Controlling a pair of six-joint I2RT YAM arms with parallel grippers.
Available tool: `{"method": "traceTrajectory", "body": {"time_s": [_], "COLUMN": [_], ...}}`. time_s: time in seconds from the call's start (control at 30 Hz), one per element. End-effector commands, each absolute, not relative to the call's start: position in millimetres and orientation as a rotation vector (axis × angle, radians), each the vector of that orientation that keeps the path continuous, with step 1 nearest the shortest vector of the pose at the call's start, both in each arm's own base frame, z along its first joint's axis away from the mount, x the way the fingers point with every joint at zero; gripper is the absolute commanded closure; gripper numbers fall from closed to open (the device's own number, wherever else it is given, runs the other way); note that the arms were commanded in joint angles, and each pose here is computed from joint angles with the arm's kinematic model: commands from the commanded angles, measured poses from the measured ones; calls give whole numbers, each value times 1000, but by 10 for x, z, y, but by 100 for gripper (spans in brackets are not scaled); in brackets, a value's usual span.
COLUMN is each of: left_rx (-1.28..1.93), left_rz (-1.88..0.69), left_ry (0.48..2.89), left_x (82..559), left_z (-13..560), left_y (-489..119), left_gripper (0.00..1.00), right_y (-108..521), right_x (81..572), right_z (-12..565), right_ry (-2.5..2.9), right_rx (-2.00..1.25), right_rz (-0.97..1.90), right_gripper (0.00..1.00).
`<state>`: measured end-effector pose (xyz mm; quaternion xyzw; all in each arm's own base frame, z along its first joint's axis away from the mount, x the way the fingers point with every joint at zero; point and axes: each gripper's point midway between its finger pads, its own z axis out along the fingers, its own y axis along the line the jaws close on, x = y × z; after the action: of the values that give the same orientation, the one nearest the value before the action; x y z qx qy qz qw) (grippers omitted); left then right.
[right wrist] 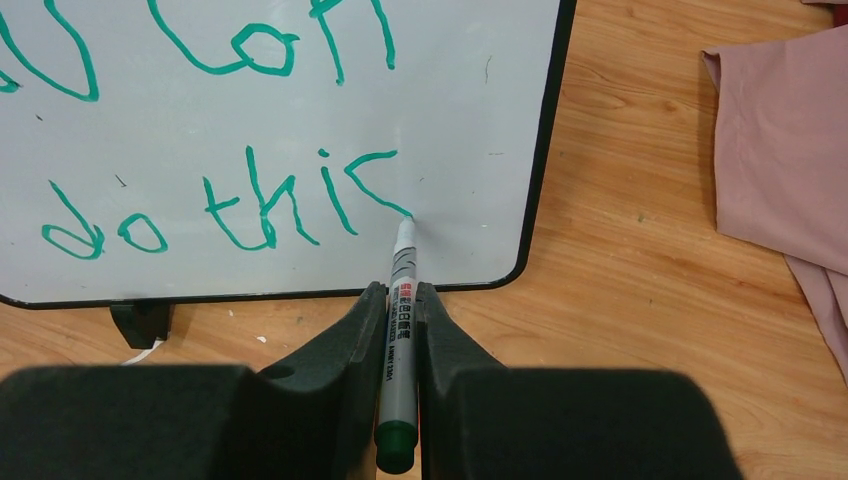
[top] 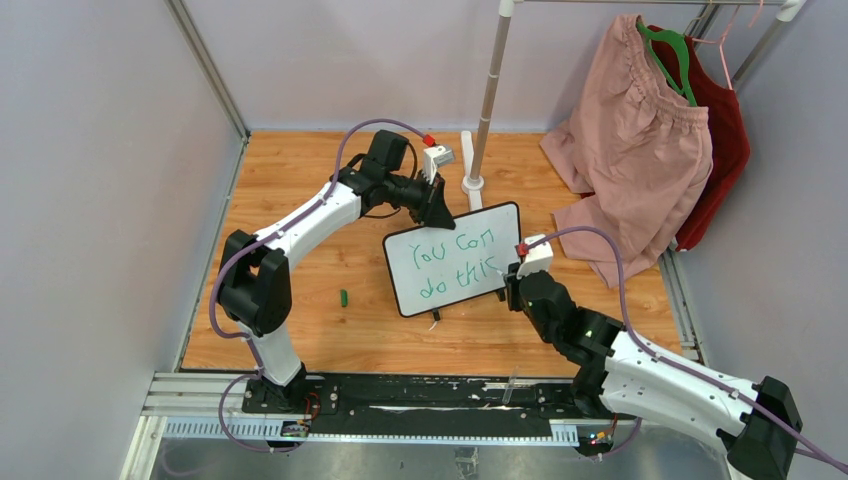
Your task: Write a sentence on the whiteboard
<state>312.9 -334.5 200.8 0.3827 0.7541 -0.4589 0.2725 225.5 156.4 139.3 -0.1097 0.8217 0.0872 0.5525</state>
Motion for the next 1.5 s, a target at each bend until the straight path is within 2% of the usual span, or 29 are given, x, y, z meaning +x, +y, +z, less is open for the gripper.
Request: {"method": "traceTrajectory", "body": {"time_s": [0.0,1.03,1.47], "left_rx": [1052,1051,1054], "left_rz": [-1259,-1260,-1245], "left_ry": [1999,2002,2003], "left_x": [3028,3025,3031], "left_z": [2114,2104,2095], "left_y": [-3384,-3382,-3370], "left_gripper": [100,100,100], "right_y": [1503,1821,1373], "right_x": [2219,2135,1947], "right_z": [1255,1353,1681], "right_ry": [1985,1998,1930], "right_rx": [-259,-281,-278], "right_rz": [194,387,326], "right_gripper": [100,100,100]}}
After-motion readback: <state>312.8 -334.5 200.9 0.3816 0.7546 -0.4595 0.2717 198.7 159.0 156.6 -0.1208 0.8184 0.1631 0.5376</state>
